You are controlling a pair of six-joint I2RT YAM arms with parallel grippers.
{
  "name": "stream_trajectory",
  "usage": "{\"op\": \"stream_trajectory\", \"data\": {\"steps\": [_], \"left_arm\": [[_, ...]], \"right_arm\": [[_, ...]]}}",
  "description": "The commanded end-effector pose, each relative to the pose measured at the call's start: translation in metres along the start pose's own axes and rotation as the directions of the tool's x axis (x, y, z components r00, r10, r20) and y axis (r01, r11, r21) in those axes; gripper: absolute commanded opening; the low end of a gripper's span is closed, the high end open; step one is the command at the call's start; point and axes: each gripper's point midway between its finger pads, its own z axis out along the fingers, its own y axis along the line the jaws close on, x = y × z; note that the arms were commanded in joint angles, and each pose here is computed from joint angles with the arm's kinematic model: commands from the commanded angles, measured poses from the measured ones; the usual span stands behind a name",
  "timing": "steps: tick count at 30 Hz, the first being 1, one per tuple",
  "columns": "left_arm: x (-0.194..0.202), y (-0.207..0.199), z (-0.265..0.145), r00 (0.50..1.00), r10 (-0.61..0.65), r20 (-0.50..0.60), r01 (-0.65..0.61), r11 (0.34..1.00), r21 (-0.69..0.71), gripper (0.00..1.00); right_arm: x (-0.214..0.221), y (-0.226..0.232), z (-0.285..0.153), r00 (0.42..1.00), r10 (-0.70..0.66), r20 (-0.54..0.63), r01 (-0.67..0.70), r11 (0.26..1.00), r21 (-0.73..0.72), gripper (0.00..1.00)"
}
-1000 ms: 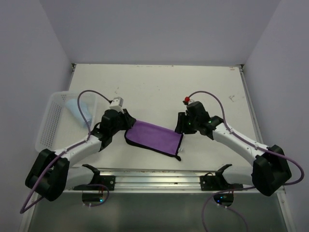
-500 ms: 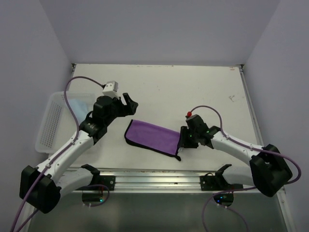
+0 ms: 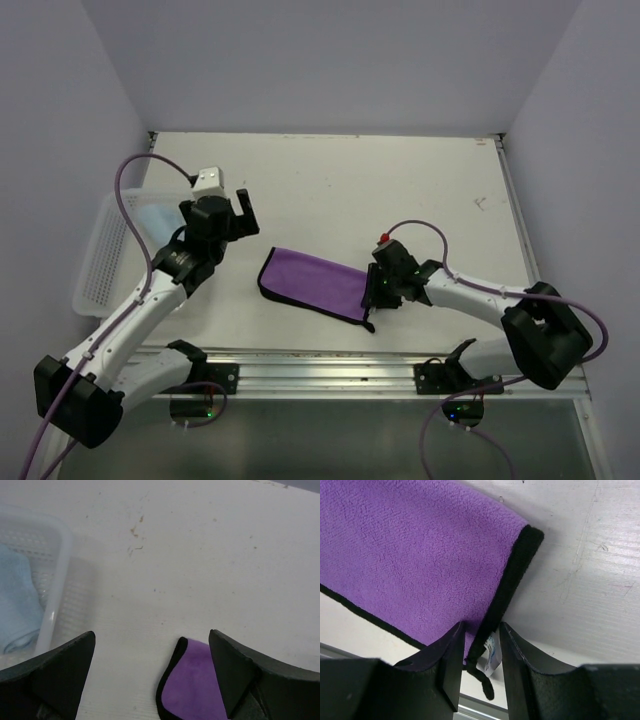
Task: Roll the towels
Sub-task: Fold the towel
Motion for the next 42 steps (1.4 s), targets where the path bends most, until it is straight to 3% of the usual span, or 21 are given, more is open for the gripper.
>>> {"op": "stream_trajectory", "data": {"steps": [1, 8, 14, 18, 24, 30, 42], "left_arm": [[-0.005, 0.037, 0.002, 0.998, 0.059, 0.003, -0.057, 0.978, -0.203, 1.0], [0.019, 0.054, 0.011, 0.998, 0.039, -0.044, -0.049, 0.962, -0.27, 1.0], [0.028, 0.061, 0.01, 1.0, 0.026, -0.012, -0.028, 0.962, -0.271, 1.0], [0.03, 0.065, 0.007, 1.0, -0.004, 0.002, 0.004, 0.956, -0.292, 1.0], [0.037, 0.056, 0.01, 1.0, -0.013, -0.022, 0.008, 0.972, -0.234, 1.0], [0.036, 0.057, 0.008, 1.0, -0.021, -0.017, 0.016, 0.969, -0.246, 1.0], [0.034, 0.041, 0.008, 0.999, -0.008, -0.034, 0.003, 0.988, -0.151, 1.0]], "right_arm": [[-0.003, -0.012, 0.005, 1.0, 0.025, 0.016, -0.026, 0.996, 0.08, 0.38], [-0.009, -0.012, 0.006, 0.999, 0.029, 0.035, -0.033, 0.994, 0.102, 0.22], [-0.025, -0.012, 0.003, 0.999, 0.001, 0.048, -0.006, 0.993, 0.117, 0.13], [-0.048, -0.02, -0.001, 0.998, 0.013, 0.059, -0.02, 0.993, 0.112, 0.0], [-0.088, -0.026, -0.008, 0.998, -0.013, 0.062, 0.009, 0.997, 0.073, 0.0], [-0.125, -0.038, -0.01, 0.98, -0.198, -0.003, 0.195, 0.965, 0.175, 0.0], [-0.135, -0.044, -0.031, 0.952, -0.271, -0.14, 0.3, 0.918, 0.26, 0.0]]}}
